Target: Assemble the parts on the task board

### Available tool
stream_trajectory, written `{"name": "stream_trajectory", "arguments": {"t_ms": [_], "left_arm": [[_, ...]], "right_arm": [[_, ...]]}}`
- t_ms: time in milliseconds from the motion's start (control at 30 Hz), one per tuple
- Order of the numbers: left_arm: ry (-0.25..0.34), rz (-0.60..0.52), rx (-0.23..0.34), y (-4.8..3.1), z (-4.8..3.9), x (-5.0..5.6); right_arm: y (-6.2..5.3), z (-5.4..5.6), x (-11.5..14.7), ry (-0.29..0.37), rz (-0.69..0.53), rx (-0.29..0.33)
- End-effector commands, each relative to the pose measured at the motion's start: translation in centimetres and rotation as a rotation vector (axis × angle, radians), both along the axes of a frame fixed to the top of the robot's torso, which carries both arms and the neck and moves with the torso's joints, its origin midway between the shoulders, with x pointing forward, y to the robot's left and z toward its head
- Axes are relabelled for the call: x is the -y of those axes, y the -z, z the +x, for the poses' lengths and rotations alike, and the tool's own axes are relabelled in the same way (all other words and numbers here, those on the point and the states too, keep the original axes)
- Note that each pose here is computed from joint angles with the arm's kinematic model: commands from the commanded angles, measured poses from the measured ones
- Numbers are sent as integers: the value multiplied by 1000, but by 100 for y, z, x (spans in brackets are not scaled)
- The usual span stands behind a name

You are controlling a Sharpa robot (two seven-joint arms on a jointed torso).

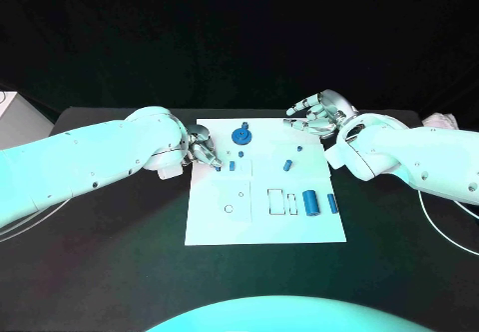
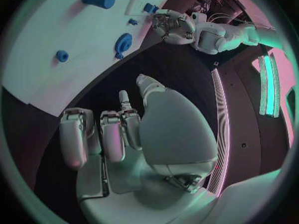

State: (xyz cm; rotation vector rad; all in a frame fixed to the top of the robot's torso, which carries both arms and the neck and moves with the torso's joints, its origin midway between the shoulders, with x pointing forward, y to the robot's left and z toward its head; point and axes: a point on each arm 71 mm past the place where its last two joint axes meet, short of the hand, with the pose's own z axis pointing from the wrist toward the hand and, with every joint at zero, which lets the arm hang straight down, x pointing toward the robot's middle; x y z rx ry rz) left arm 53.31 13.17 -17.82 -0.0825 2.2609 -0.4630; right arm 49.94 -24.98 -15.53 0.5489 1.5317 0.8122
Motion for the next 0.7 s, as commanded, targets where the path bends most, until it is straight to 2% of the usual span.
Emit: {"name": "stream_trajectory", "arguments": {"t_ms": [33, 300, 467, 700], "left_arm": [[35, 25, -40, 63, -43, 38], [41, 28, -55, 82, -50, 58], [29, 30, -56, 117, -45, 49], [15, 27, -49, 127, -29, 33]], "right_arm": [[0, -1, -16, -18, -3, 3], [0, 0, -16, -17, 0, 2], [0, 0, -17, -17, 1, 2], [0, -1, -17, -17, 2, 2]]}}
